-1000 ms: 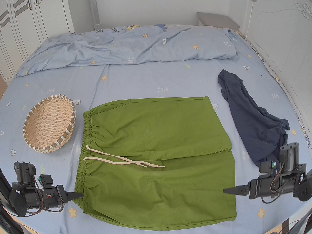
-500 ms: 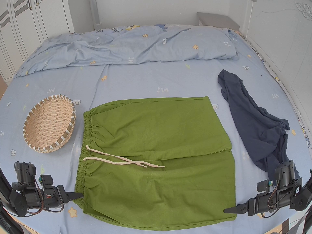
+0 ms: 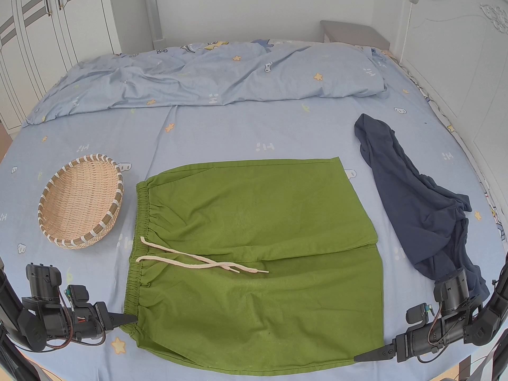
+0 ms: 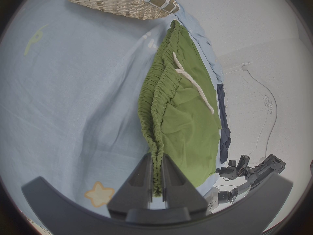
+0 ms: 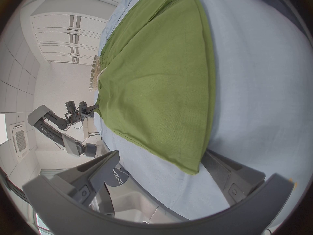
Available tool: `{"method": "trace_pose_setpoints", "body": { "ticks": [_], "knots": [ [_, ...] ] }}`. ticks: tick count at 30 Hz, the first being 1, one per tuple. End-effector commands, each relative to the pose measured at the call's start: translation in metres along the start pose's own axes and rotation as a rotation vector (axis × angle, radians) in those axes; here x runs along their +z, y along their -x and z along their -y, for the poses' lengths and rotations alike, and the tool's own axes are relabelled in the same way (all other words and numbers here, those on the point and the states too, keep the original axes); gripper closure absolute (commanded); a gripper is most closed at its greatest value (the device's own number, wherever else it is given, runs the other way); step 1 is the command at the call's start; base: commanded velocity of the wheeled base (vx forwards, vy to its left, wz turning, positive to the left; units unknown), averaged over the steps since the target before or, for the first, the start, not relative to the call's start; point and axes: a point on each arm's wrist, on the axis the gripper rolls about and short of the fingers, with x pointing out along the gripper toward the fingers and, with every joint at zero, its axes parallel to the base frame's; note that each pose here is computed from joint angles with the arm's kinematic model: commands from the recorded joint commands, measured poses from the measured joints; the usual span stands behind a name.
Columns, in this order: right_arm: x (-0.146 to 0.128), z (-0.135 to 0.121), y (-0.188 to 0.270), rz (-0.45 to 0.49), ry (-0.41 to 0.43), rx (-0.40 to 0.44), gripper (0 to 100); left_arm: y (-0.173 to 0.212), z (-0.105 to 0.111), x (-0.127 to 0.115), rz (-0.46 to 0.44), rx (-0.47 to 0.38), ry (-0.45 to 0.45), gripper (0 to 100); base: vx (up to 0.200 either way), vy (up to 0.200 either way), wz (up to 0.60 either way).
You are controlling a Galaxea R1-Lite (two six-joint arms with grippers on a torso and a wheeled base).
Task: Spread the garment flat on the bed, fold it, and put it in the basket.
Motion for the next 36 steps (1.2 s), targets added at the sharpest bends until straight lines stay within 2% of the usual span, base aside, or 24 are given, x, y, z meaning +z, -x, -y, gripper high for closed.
{"method": "trace_pose_setpoints", "body": {
  "ticks": [1, 8, 9, 19, 28, 31, 33, 36],
  "knots": [
    [-0.006, 0.003, -0.001, -0.035, -0.030, 0.010, 0, 0.000, -0.002, -0.005, -0.019, 0.008, 0.017, 100, 0.000, 0.000, 0.00],
    [-0.002, 0.007, 0.003, 0.004, -0.050, 0.014, 0, 0.001, -0.002, -0.005, -0.014, 0.010, 0.019, 100, 0.000, 0.000, 0.00],
    [-0.002, 0.008, 0.003, 0.007, -0.055, 0.012, 100, 0.001, -0.002, -0.005, -0.015, 0.010, 0.020, 100, 0.000, 0.000, 0.00],
    [-0.001, 0.013, 0.007, 0.022, -0.085, 0.000, 100, 0.001, -0.003, -0.004, -0.010, 0.010, 0.020, 100, 0.000, 0.000, 0.00],
    [0.000, 0.012, 0.008, 0.034, -0.075, 0.003, 100, 0.001, -0.001, -0.003, -0.003, 0.002, 0.015, 100, 0.000, 0.000, 0.00],
    [0.003, 0.005, 0.015, 0.092, -0.030, 0.018, 100, 0.003, 0.002, -0.003, 0.007, -0.008, 0.032, 100, 0.000, 0.000, 0.00],
    [0.014, -0.006, 0.025, 0.189, 0.029, 0.046, 100, 0.004, 0.014, 0.006, 0.043, -0.048, 0.063, 100, 0.000, 0.000, 0.00],
    [0.030, -0.018, 0.036, 0.287, 0.062, 0.076, 100, 0.004, 0.033, 0.021, 0.085, -0.114, 0.139, 100, 0.000, 0.000, 0.00]
  ]
}}
